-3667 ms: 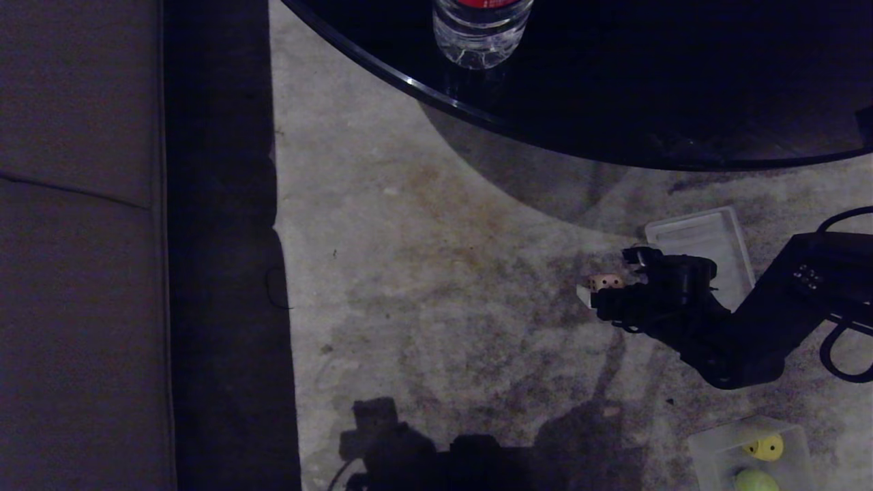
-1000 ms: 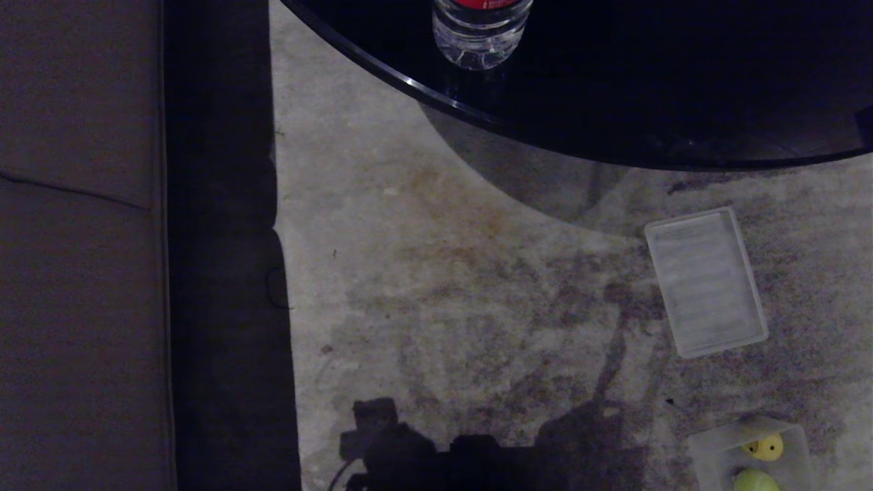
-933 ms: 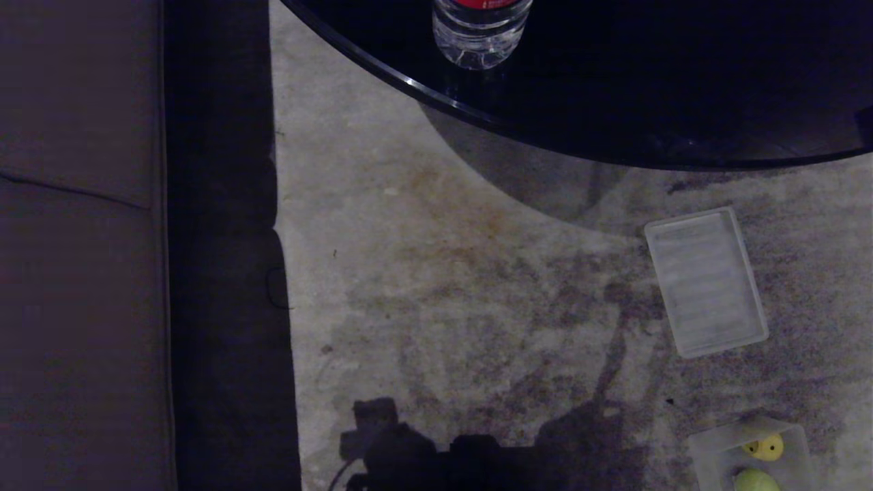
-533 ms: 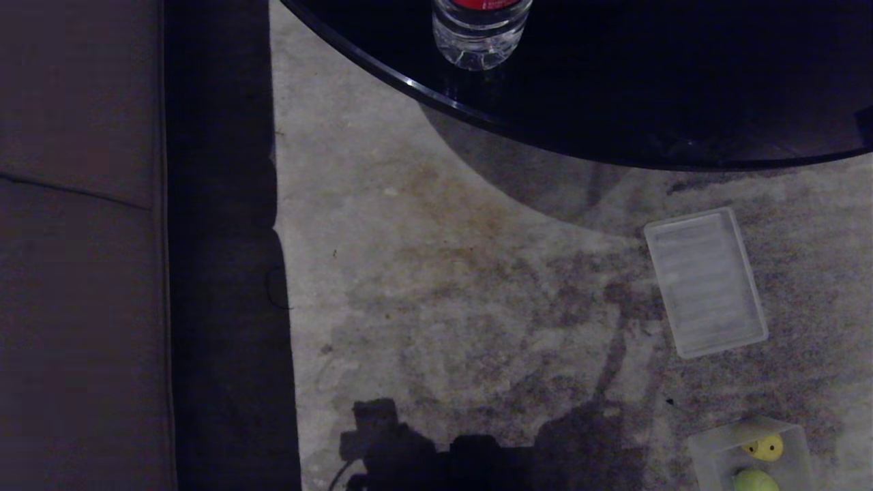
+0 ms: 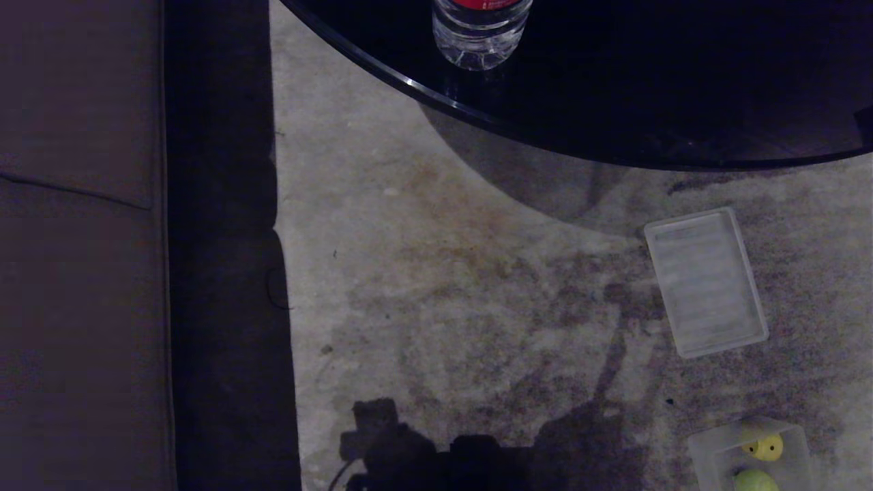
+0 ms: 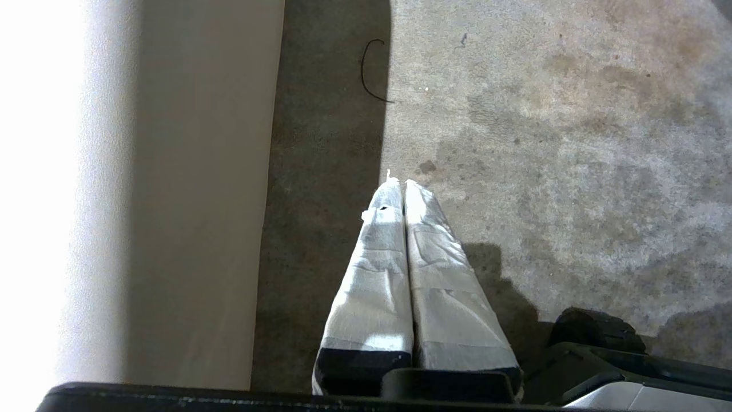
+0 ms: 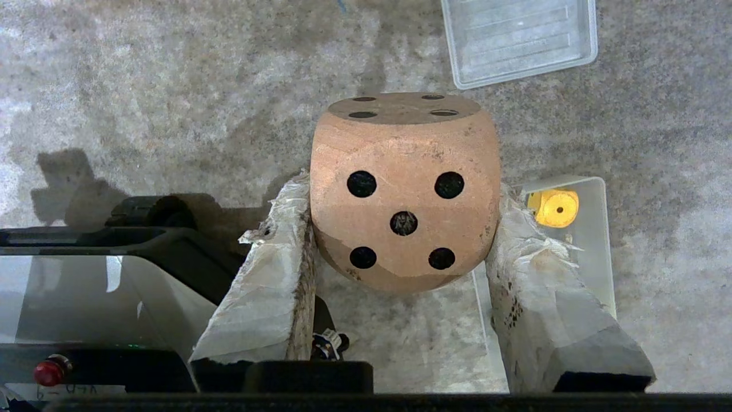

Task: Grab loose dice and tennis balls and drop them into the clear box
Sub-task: Put the toys in the box

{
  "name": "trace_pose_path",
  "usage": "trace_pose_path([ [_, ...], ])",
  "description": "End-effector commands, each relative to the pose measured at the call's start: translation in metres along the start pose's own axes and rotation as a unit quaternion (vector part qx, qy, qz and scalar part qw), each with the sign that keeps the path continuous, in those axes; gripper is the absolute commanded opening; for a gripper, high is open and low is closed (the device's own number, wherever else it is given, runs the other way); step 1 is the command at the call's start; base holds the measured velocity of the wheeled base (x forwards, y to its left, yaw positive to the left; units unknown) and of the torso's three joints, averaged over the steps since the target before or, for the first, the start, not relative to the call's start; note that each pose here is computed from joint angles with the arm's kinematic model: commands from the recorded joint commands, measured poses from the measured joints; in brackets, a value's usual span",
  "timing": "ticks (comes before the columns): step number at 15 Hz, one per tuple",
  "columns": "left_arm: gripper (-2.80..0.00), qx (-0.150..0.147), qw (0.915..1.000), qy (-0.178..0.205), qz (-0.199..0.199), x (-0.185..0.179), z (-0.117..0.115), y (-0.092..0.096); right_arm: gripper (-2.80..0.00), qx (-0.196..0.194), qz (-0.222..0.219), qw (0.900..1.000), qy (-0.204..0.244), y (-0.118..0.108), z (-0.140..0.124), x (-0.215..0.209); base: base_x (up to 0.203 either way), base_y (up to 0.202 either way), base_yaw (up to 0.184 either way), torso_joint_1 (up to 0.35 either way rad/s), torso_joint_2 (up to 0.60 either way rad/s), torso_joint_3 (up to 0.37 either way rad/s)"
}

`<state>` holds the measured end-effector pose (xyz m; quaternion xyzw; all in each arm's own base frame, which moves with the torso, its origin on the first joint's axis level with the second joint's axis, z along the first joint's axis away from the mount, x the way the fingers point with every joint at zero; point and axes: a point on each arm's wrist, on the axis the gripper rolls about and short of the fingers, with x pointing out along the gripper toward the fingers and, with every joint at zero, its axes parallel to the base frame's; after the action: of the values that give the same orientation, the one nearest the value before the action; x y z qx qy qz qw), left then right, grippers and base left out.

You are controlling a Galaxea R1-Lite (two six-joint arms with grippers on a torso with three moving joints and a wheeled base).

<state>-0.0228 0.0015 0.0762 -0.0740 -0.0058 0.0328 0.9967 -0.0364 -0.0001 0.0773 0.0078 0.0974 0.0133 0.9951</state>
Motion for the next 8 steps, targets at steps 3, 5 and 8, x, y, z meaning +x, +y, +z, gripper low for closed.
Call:
trace_pose_path([
  [3, -2.80, 0.000, 1.0000, 0.000, 0.000, 0.0001, 0.0001, 0.0000, -2.80, 0.000, 0.000, 1.000, 0.005, 0.0000, -0.0006, 0.0003, 0.000, 0.000, 0.000, 0.000, 0.00, 0.000],
  [5, -2.80, 0.000, 1.0000, 0.000, 0.000, 0.0001, 0.0001, 0.0000, -2.80, -0.001, 0.000, 1.000, 0.005, 0.0000, -0.0006, 0.0003, 0.000, 0.000, 0.000, 0.000, 0.00, 0.000],
  [8, -2.80, -0.001, 1.0000, 0.000, 0.001, 0.0001, 0.0001, 0.0000, -2.80, -0.001, 0.000, 1.000, 0.005, 0.0000, -0.0006, 0.0003, 0.000, 0.000, 0.000, 0.000, 0.00, 0.000],
])
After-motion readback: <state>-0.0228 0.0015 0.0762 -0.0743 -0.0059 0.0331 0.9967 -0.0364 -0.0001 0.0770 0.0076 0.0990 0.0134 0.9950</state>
